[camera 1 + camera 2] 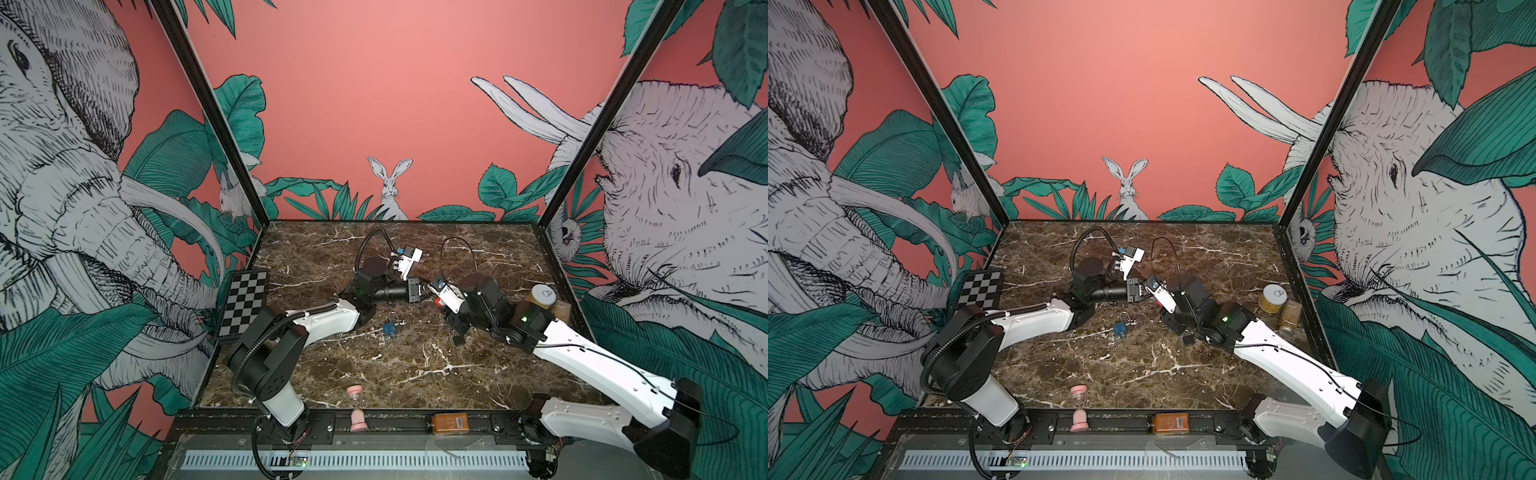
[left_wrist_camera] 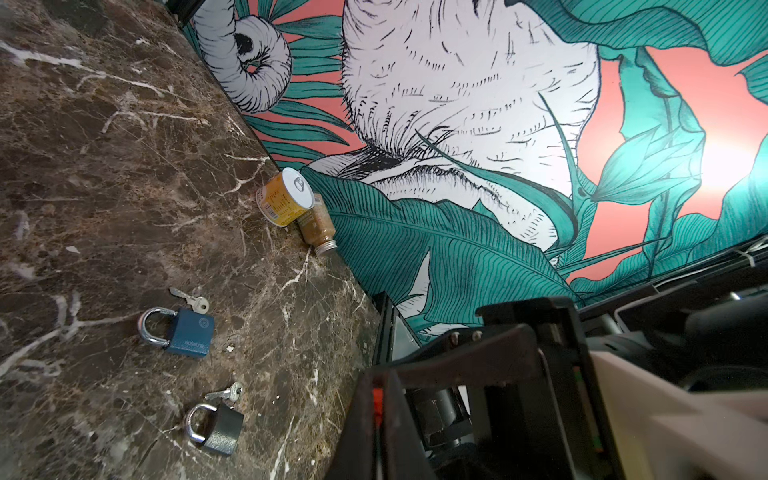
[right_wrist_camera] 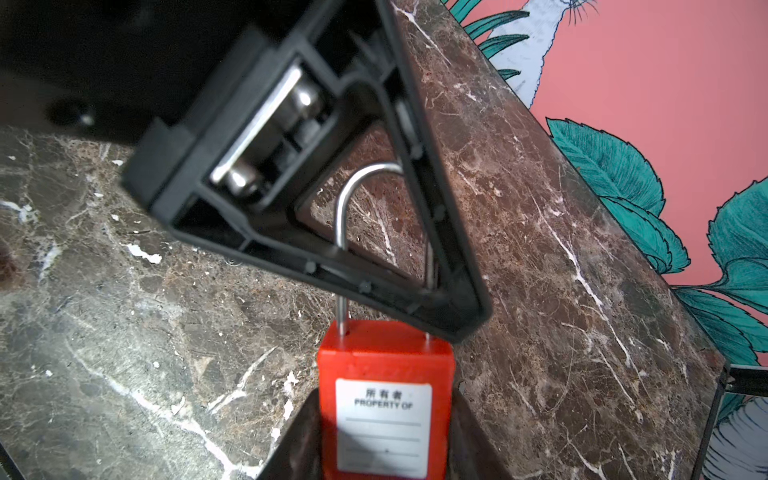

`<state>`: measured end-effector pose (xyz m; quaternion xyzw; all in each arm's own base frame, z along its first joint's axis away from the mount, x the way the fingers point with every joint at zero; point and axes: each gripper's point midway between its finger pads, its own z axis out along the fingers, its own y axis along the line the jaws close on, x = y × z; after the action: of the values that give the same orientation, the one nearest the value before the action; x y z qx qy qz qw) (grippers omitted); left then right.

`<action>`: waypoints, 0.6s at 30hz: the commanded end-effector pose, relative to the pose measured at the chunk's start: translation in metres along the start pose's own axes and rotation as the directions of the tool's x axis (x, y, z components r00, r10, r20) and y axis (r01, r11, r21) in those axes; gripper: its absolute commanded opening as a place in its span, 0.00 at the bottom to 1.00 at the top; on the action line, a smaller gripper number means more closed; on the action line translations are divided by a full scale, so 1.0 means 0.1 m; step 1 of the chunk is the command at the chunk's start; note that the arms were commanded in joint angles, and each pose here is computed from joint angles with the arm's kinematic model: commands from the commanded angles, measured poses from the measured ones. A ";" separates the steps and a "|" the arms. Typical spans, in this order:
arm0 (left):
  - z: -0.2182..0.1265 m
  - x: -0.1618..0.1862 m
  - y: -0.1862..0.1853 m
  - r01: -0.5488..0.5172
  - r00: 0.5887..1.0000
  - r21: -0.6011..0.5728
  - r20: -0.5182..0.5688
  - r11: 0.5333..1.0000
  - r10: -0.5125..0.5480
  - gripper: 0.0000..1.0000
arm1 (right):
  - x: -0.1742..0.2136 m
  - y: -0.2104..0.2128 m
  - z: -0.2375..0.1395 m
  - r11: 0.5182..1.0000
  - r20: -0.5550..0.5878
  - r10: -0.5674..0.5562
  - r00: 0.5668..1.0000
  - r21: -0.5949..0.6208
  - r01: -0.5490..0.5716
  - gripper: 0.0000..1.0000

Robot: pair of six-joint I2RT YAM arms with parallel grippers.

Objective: Lock with the key

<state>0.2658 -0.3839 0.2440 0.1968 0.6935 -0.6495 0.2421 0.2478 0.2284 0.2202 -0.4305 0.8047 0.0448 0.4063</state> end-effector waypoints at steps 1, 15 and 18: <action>-0.14 -0.16 0.03 0.020 0.993 -0.047 0.120 0.999 -0.014 0.00 | -0.40 -0.11 -0.32 0.997 0.201 0.079 0.976 -0.006 -0.079 0.55; -0.60 -0.61 -0.41 0.084 0.909 0.029 0.407 0.996 -0.089 0.00 | -0.79 -0.25 -0.83 0.911 0.440 0.348 0.828 -0.366 -0.188 0.63; -0.65 -0.67 -0.54 0.091 0.899 0.067 0.423 0.994 -0.111 0.00 | -0.85 -0.23 -0.75 0.915 0.463 0.319 0.827 -0.377 -0.142 0.63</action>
<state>0.2878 -0.3322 0.2906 0.0317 0.6639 -0.6706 0.3295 0.2486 0.2252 0.3166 -0.3349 0.7369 0.3032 0.5029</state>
